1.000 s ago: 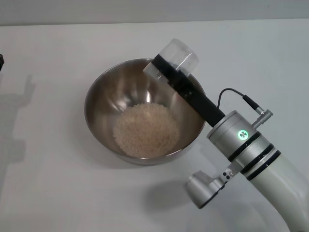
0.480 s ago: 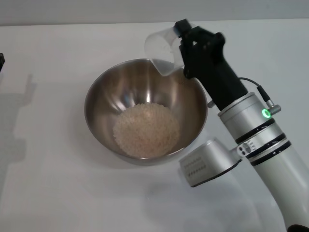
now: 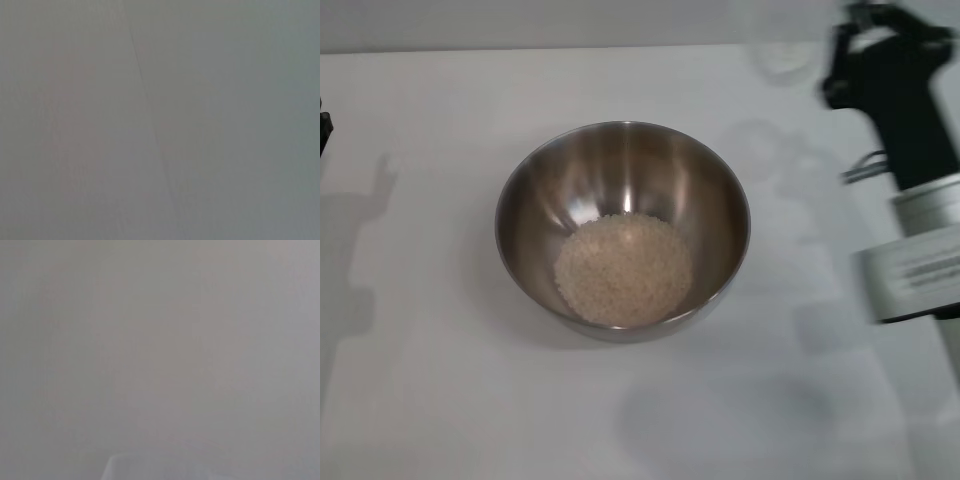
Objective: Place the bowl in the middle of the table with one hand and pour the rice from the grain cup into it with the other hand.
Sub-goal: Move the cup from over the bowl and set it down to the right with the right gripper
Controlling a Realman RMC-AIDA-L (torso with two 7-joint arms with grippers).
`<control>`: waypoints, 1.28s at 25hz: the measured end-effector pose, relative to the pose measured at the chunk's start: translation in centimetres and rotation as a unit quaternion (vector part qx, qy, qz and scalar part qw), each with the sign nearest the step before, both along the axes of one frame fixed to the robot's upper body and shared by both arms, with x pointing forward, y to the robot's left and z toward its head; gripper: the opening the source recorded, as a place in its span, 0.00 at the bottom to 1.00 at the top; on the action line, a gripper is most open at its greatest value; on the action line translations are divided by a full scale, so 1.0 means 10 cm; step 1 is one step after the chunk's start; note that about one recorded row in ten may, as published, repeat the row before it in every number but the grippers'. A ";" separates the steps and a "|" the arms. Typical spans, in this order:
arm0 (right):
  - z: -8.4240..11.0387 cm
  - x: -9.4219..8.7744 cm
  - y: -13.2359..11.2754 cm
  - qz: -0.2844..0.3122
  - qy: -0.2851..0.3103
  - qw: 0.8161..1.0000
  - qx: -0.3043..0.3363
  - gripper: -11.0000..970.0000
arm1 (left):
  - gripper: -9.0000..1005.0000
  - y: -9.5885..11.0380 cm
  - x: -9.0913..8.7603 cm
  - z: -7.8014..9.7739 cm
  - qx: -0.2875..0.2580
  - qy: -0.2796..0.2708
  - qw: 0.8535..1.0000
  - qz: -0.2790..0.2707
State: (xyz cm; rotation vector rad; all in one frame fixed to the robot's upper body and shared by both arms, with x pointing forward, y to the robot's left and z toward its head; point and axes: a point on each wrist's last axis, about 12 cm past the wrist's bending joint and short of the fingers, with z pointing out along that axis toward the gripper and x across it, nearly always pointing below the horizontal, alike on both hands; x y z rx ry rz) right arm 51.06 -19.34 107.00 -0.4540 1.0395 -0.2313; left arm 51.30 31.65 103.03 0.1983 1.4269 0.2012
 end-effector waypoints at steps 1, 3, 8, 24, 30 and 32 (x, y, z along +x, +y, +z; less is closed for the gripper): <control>-0.01 0.00 -0.09 0.005 0.007 0.999 0.034 0.02 | 0.81 0.00 0.00 0.00 0.000 0.001 1.000 -0.001; -0.06 0.01 -0.33 0.016 0.026 0.995 0.100 0.02 | 0.81 0.00 -0.01 -0.01 0.001 0.002 1.000 -0.002; -0.16 0.00 -0.68 0.032 0.068 0.981 0.181 0.02 | 0.81 0.00 -0.02 -0.01 0.001 0.003 1.000 -0.002; -0.52 0.10 -0.68 0.030 0.232 0.960 0.156 0.02 | 0.81 -0.01 -0.02 -0.02 0.001 0.004 1.000 -0.003; -0.57 0.15 -0.58 0.050 0.265 0.954 0.133 0.02 | 0.81 -0.01 -0.02 -0.02 0.002 0.004 1.000 -0.005; -0.59 0.17 -0.54 0.057 0.275 0.952 0.124 0.02 | 0.81 -0.02 -0.01 -0.01 0.002 0.003 1.000 -0.006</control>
